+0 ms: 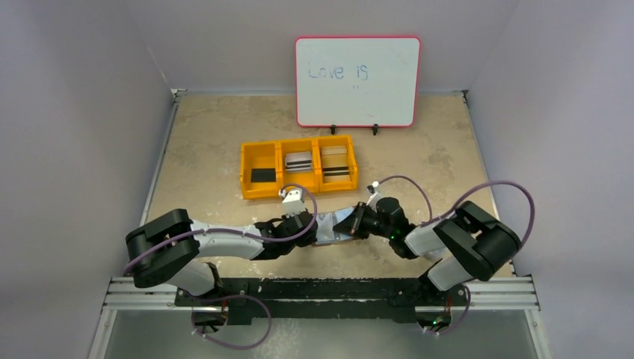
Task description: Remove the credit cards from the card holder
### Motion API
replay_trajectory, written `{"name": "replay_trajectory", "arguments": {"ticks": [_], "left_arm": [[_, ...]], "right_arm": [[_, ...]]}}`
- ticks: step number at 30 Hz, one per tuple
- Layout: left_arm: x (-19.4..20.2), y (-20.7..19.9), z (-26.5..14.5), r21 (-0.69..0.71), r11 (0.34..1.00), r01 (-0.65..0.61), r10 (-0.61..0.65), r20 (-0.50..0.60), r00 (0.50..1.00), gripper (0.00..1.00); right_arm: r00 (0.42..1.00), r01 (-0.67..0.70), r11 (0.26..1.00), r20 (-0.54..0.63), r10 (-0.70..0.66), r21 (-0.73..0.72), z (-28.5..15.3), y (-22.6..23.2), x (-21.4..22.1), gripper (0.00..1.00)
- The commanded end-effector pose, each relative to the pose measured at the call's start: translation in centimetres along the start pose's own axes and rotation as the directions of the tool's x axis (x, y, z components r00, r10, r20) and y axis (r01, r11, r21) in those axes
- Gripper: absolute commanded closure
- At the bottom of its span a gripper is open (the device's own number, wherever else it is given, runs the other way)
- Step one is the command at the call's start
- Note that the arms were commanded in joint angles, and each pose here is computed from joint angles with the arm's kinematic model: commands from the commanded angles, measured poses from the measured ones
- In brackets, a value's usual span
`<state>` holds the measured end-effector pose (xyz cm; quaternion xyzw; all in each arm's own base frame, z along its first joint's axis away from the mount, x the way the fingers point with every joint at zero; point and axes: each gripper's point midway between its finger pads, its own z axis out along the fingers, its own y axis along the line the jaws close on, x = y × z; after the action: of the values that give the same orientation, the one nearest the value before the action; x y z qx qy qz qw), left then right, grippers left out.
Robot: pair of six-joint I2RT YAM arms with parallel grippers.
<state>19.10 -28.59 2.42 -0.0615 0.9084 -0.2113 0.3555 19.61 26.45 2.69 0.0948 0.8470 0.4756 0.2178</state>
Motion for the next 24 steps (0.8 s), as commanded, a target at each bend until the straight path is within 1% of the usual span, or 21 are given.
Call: {"name": "replay_trajectory", "arguments": {"ticks": [1,7,10,12,14,17,19,22,24], "left_arm": [[1.8,2.7,-0.7,-0.051,0.997,-0.056,0.053,-0.06,0.997,1.0],[1.4,2.6,-1.1,-0.041,0.997,-0.071,0.069,-0.047,0.996,1.0],[1.5,2.4,-1.0,-0.027,0.996,-0.084,0.082,-0.056,0.995,1.0],[1.7,2.4,-0.9,-0.031,0.995,-0.095,0.093,-0.064,0.994,1.0],[1.7,2.4,-0.9,-0.035,0.994,-0.1,0.097,-0.068,0.993,0.94],[1.5,2.0,-1.3,-0.017,0.995,-0.094,0.093,-0.071,0.993,0.83],[1.5,1.5,-1.6,0.012,0.996,-0.092,0.093,-0.077,0.993,0.77],[1.5,0.9,-2.1,0.045,0.995,-0.088,0.092,-0.087,0.992,0.74],[1.9,0.9,-2.0,0.049,0.994,-0.095,0.099,-0.104,0.99,0.74]], "right_arm": [[0.999,0.016,0.998,-0.04,-0.014,0.057,-1.0,-0.5,1.1,1.0],[0.999,0.017,0.997,-0.03,-0.015,0.069,-1.3,-0.7,0.9,1.0],[0.998,0.033,0.999,-0.062,-0.031,0.04,-1.1,-0.2,1.3,1.0],[0.994,0.057,0.998,-0.092,-0.055,0.02,-0.7,0.1,1.5,0.92],[0.994,0.07,0.997,-0.088,-0.072,-0.024,-0.4,0.7,1.4,0.83],[0.991,0.05,0.998,-0.118,-0.056,-0.05,-0.6,0.8,2.2,0.75],[0.99,0.047,0.998,-0.128,-0.052,-0.047,-0.6,0.8,2.3,0.73],[0.989,0.04,0.999,-0.144,-0.042,-0.015,-0.4,0.3,2.4,0.71],[0.988,0.025,1.0,-0.15,-0.026,-0.009,-0.4,0.1,2.6,0.72]]}}
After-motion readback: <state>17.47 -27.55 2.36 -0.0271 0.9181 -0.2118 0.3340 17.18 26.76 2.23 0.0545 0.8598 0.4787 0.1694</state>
